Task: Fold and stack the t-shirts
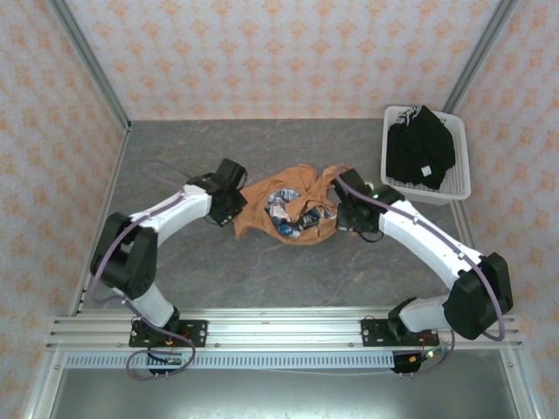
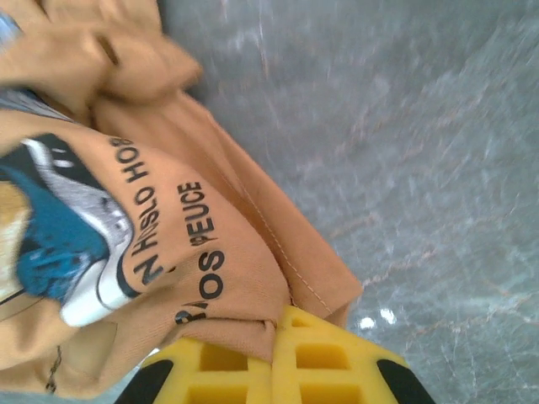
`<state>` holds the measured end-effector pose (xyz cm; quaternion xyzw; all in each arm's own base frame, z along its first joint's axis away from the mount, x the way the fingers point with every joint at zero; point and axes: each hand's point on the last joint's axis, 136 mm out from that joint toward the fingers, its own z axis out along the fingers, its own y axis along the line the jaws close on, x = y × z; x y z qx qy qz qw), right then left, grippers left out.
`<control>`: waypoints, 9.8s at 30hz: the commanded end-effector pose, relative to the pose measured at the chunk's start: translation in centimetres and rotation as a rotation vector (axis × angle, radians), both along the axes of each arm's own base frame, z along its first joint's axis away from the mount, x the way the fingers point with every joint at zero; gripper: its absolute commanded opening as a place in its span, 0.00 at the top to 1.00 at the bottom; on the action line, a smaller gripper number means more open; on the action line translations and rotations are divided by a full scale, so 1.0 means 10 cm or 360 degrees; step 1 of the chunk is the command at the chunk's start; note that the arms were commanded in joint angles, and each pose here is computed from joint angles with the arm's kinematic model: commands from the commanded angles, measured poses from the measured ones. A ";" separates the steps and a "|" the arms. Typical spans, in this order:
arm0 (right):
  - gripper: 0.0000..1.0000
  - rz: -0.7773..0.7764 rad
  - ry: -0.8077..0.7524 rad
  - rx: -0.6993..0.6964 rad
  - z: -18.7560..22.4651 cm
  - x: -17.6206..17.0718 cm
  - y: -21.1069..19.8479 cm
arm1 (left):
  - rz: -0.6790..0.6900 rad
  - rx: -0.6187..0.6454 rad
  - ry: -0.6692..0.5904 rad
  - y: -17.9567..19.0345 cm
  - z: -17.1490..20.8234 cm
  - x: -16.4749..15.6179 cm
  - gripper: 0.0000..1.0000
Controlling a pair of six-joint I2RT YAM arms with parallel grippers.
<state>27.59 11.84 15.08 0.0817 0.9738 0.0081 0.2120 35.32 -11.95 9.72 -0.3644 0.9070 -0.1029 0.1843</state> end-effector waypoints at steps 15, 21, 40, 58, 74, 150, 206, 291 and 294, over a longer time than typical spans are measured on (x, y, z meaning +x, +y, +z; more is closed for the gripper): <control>1.00 -0.0134 -0.0360 0.0208 1.22 0.57 -0.16 | 0.0008 0.0008 -0.0276 0.63 1.37 -0.40 1.00; 1.00 -0.0261 -0.0064 0.0170 0.35 -0.05 -0.37 | -0.0188 -0.0347 0.0063 0.02 0.48 -1.04 0.90; 1.00 -0.0360 0.0412 -0.0182 -0.58 -0.39 -0.64 | -0.0167 0.0011 0.0601 0.47 -0.50 -0.98 0.55; 1.00 -0.0320 0.0308 -0.0376 -0.47 0.01 -0.71 | -0.0216 0.0329 0.0583 0.94 -0.75 0.62 1.00; 1.00 -0.0304 0.0358 -0.0243 -0.58 -0.05 -0.58 | -0.0492 0.0185 0.0444 -0.02 -0.29 -1.21 0.53; 1.00 -0.0487 0.0338 -0.0271 -0.90 0.58 -0.45 | 0.0018 0.1043 0.0313 1.55 0.41 -1.57 1.00; 1.00 -0.0489 0.0415 0.0331 -1.15 0.16 0.11 | -0.0046 0.0832 0.0333 1.29 0.17 -1.45 1.00; 1.00 -0.0592 0.0338 0.0380 -0.94 0.22 -0.30 | 0.0448 -0.0283 0.0359 0.58 -0.33 -1.82 1.00; 1.00 -0.0620 0.0352 0.0259 -0.86 0.02 -0.47 | 0.0473 -0.0332 0.0396 0.56 -0.32 -1.96 1.00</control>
